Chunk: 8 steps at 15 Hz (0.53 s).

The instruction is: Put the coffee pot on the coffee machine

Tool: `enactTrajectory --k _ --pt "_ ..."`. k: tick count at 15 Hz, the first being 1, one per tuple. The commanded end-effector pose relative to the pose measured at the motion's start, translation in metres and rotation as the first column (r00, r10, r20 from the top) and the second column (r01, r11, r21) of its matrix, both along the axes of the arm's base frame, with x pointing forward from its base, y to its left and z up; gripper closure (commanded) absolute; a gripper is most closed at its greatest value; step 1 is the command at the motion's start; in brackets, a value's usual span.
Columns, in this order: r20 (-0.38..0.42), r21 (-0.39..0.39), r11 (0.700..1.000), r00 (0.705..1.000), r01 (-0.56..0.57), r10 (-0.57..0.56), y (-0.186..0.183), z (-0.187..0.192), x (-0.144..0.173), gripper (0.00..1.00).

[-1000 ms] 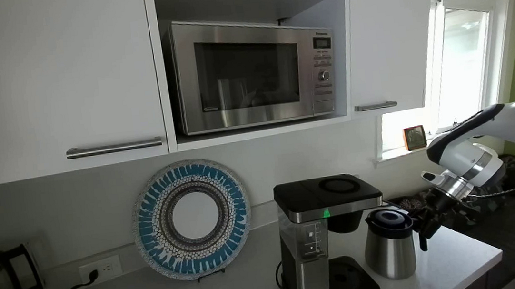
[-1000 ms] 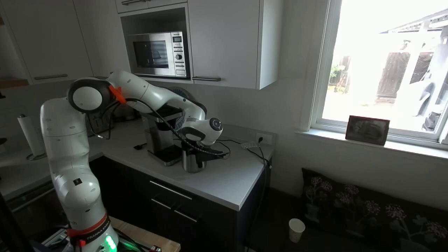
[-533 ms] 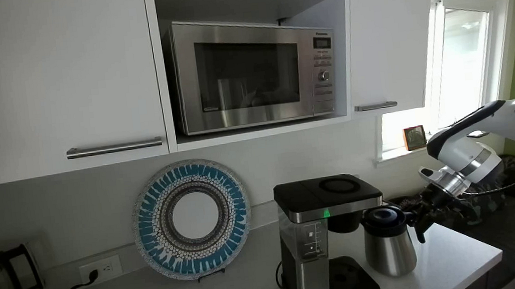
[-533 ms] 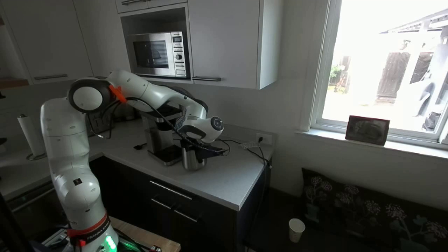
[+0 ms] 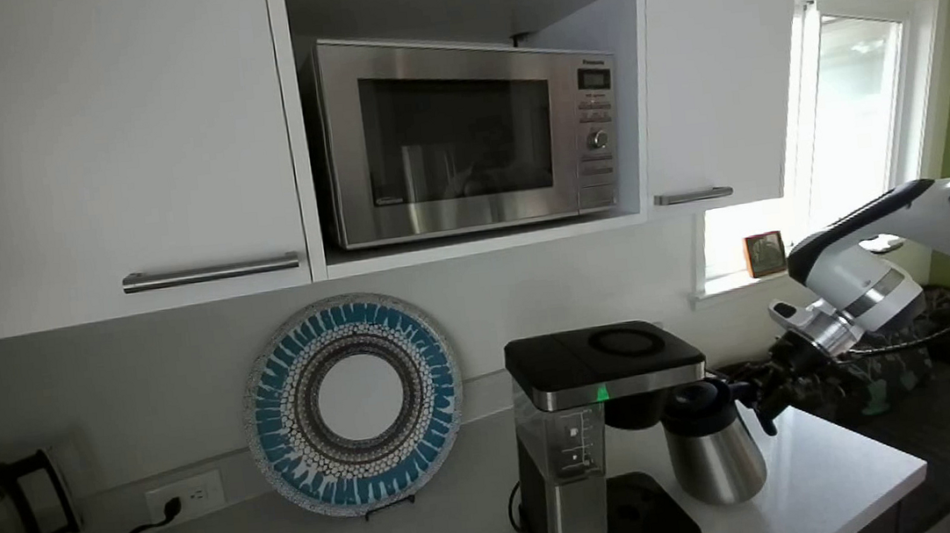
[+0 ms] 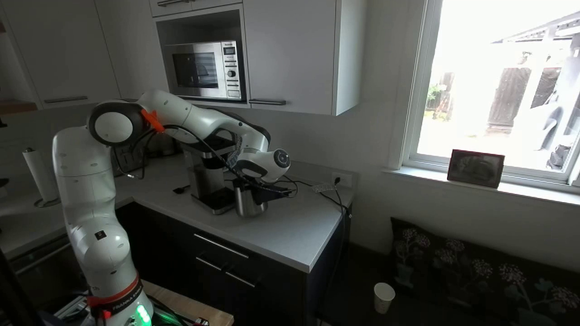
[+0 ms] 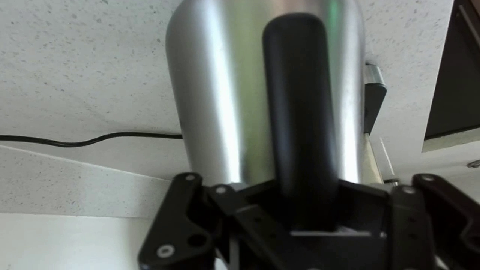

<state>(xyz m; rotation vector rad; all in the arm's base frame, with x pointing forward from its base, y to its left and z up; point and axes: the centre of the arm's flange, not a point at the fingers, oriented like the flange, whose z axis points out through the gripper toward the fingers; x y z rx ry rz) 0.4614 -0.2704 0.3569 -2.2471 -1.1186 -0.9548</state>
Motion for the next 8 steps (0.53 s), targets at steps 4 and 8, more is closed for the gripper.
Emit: enactTrajectory --k 4,8 --pt "0.038 0.049 0.999 0.999 -0.015 0.013 -0.005 -0.001 0.0 1.0" --pt "-0.008 0.032 0.999 1.0 0.014 -0.014 -0.016 -0.006 -0.004 1.0"
